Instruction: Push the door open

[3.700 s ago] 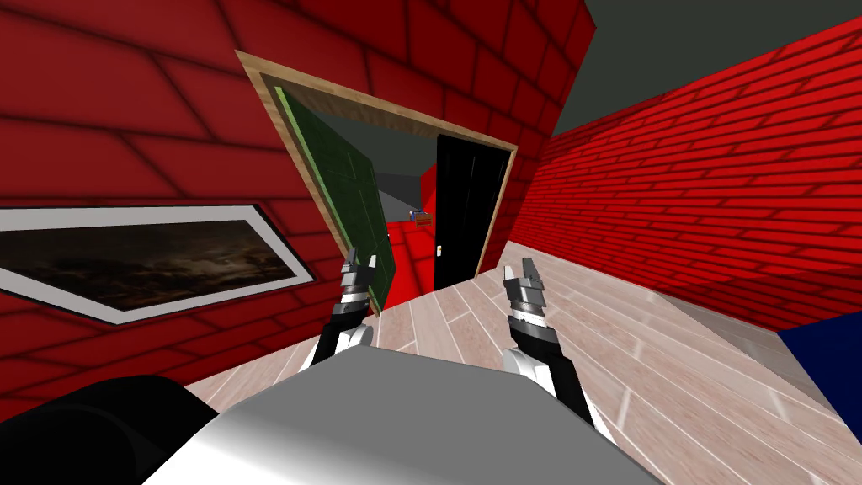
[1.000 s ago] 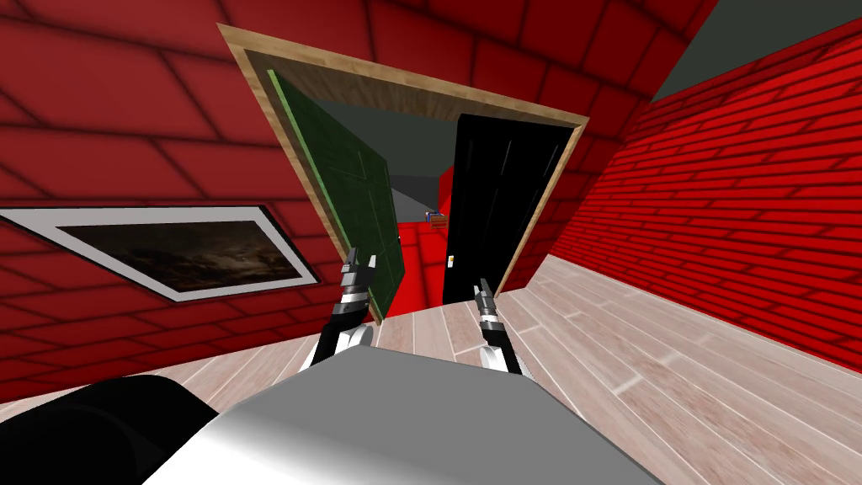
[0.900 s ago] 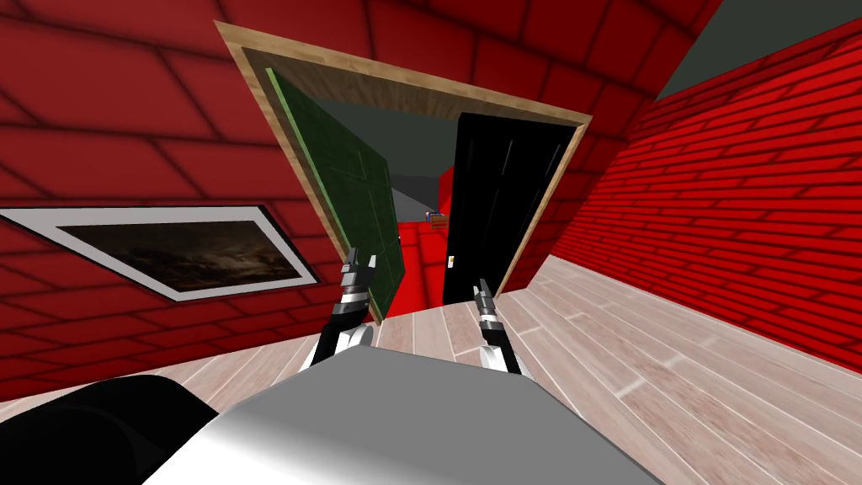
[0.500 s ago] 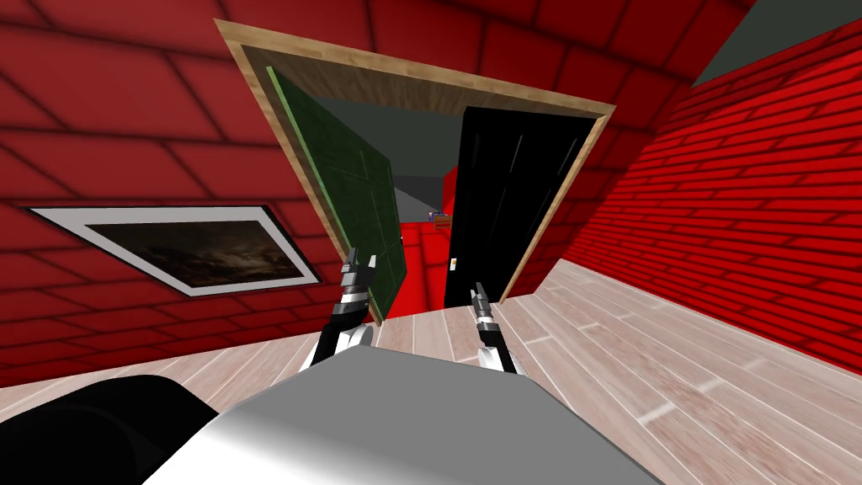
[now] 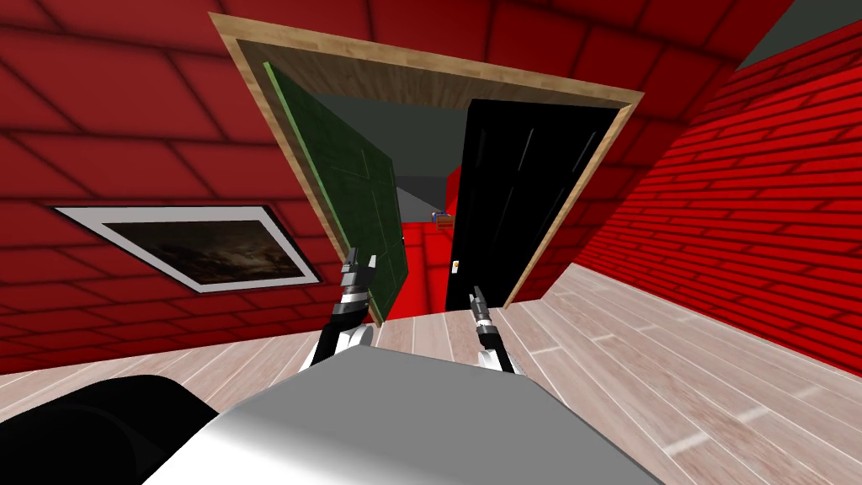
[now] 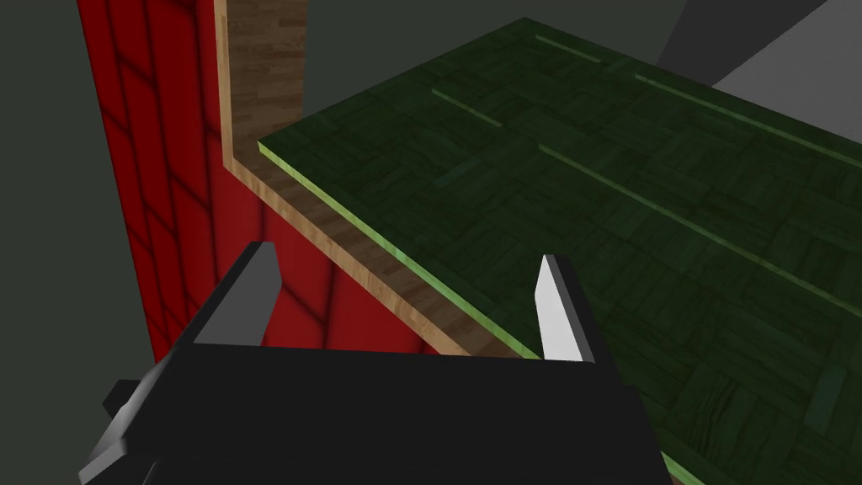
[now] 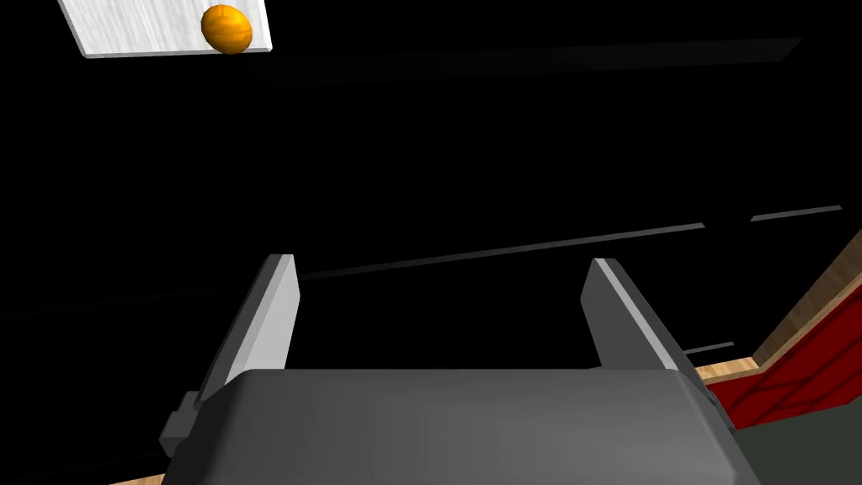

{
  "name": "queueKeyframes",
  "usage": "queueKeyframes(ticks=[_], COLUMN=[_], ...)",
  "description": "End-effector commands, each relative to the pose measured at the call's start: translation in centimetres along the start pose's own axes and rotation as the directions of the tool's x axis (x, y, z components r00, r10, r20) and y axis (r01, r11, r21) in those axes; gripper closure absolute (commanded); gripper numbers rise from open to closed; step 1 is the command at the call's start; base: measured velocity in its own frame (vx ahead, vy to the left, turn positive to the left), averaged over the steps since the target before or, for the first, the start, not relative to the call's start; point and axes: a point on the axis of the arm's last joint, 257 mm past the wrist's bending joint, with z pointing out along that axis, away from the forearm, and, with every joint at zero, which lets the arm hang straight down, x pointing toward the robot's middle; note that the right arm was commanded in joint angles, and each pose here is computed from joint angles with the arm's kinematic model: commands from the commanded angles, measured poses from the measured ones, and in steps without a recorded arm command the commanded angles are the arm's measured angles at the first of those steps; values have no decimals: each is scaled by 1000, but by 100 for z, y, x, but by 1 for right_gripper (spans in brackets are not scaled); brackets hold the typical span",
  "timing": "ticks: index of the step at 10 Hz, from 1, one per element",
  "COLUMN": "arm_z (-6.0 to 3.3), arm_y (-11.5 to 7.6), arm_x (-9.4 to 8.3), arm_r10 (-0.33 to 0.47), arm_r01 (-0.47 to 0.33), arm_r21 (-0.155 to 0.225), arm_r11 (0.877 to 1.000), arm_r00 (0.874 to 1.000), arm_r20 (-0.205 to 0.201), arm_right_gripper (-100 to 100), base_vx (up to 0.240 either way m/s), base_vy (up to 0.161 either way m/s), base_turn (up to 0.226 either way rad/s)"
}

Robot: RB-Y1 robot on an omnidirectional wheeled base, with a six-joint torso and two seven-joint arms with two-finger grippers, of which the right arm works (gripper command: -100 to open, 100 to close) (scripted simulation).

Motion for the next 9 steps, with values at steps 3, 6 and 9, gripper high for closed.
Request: queueKeyframes(ticks=[3,6,9], arm_z=[-44,-90,-138], arm_y=[-289,-497,-670], arm_x=[5,-14,-41], arm_r10=[2,0,-3], arm_r01=[-1,2,7], arm_r21=[54,94,129], arm_r11=[999,996,992], arm_r00=[1000,1000,1000], arm_r20=[-15,-24,-31], arm_right_gripper=[-100,-100,-100], base_vx=[102,91,77], base_vy=[-39,-33,-34], base_turn=[84,76,67])
